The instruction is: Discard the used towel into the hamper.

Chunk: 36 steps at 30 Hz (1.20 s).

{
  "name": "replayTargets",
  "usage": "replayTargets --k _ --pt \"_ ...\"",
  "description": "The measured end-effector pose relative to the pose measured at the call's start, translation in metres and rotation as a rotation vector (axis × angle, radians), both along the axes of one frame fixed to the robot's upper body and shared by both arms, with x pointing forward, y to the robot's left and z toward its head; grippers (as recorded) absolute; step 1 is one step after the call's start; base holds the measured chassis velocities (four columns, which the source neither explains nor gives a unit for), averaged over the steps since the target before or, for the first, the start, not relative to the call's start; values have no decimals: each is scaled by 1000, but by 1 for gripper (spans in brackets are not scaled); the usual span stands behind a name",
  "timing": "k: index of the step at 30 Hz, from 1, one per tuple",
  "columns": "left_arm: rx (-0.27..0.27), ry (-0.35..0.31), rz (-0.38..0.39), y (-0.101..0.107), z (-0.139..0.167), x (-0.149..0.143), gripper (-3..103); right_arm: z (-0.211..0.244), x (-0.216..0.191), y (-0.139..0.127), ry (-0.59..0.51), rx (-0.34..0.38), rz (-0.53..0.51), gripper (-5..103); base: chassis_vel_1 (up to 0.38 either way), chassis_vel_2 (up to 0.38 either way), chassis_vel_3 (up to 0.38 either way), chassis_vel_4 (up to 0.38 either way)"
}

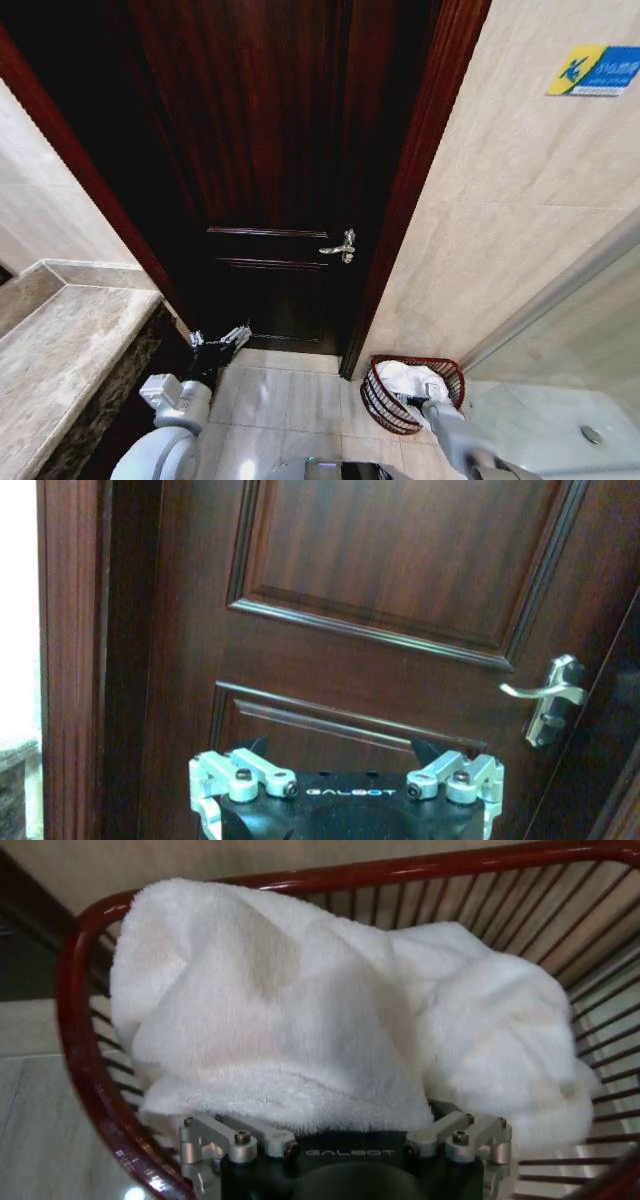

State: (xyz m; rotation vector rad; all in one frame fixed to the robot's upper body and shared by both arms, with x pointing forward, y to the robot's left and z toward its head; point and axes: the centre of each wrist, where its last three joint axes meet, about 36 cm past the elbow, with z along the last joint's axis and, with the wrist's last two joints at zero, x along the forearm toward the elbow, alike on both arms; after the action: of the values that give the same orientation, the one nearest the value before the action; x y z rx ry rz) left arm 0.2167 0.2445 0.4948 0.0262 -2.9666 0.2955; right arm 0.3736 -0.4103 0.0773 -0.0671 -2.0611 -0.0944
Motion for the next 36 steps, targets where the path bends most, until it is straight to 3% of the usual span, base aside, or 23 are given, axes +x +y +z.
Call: replayTargets --k 5,9,14,22,29,34,36 --pt "0 0 0 0 0 0 97 5 4 -5 -31 -6 -18 100 0 0 0 0" --pt "0 0 0 0 0 0 97 25 2 -24 -105 -31 -40 100 0 0 0 0" --pt "0 0 0 0 0 0 97 68 -9 -41 -208 -38 -8 100 0 0 0 0" --pt "0 0 0 0 0 0 97 105 -56 -10 -303 -14 74 100 0 0 0 0" --pt "0 0 0 0 0 0 97 105 -111 31 -272 68 88 100 0 0 0 0" --pt "0 0 0 0 0 0 97 87 -120 27 -252 82 51 100 0 0 0 0" --pt "0 0 0 0 0 0 97 73 -114 22 -251 125 25 100 0 0 0 0"
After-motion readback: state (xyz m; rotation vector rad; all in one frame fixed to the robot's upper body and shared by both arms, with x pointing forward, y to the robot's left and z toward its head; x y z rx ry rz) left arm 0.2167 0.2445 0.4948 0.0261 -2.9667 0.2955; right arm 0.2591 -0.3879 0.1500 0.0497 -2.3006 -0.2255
